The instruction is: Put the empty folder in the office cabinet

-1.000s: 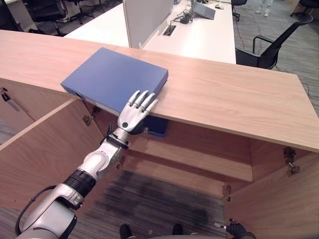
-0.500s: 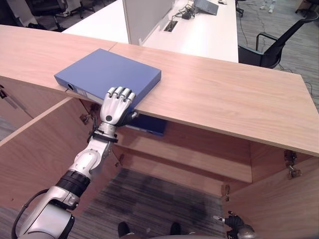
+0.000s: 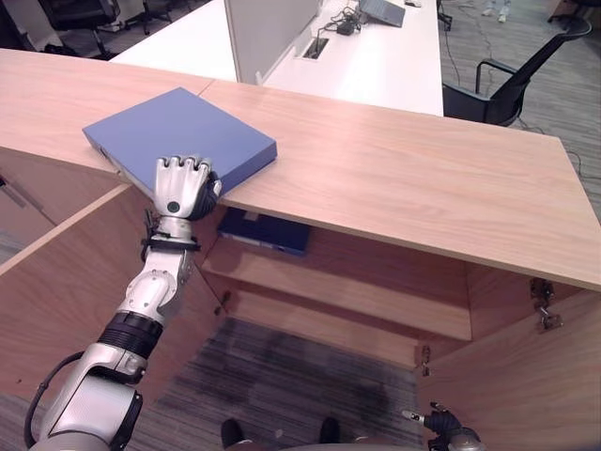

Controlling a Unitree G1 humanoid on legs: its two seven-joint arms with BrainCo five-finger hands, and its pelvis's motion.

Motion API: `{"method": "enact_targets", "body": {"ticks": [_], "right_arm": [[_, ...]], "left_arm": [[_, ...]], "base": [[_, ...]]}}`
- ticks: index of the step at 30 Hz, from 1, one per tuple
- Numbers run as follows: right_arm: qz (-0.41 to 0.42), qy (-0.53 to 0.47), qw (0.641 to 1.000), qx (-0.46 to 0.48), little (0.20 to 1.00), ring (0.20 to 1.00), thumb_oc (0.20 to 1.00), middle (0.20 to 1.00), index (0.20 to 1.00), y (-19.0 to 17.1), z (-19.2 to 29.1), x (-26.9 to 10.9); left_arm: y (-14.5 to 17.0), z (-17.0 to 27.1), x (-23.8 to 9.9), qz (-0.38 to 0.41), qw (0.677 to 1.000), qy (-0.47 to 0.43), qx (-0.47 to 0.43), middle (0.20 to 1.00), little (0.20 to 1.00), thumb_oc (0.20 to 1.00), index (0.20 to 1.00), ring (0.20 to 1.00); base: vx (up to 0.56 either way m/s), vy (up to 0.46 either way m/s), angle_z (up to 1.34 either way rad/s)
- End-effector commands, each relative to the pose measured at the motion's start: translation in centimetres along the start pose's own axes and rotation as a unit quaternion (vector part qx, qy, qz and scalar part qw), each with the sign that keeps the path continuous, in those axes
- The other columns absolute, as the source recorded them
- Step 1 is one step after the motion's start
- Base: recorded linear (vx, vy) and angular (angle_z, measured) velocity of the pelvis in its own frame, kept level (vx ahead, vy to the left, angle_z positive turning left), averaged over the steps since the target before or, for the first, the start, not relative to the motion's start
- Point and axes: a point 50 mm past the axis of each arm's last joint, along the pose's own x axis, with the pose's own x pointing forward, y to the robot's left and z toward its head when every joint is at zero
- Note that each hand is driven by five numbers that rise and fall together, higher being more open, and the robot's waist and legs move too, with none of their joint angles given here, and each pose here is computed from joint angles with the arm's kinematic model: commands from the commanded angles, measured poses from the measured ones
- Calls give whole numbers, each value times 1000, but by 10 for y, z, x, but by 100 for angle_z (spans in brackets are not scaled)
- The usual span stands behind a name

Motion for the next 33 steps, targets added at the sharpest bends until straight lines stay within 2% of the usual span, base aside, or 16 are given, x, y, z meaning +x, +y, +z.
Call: {"method": "enact_targets", "body": {"ticks": [1, 20, 27, 33], "right_arm": [[0, -4, 1000, 10, 1000, 1000, 1000, 1000, 1000, 1, 6, 1], [-1, -6, 1000, 8, 1000, 1000, 1000, 1000, 1000, 1, 7, 1], [-11, 3, 1000, 8, 1000, 1000, 1000, 1000, 1000, -4, 3, 1], [-16, 16, 1000, 14, 1000, 1000, 1000, 1000, 1000, -4, -3, 0]], "left_arm": [[-34, -35, -41, -124, 990, 63, 36, 200, 200, 200, 200, 200], [-27, -31, -34, -102, 993, 49, 22, 200, 200, 200, 200, 200], [-20, -7, -18, -83, 996, 5, -35, 200, 200, 200, 200, 200], [-20, 16, -22, -98, 991, -23, -88, 200, 200, 200, 200, 200]], "base": [[0, 0, 0], [0, 0, 0], [0, 0, 0], [0, 0, 0]]}}
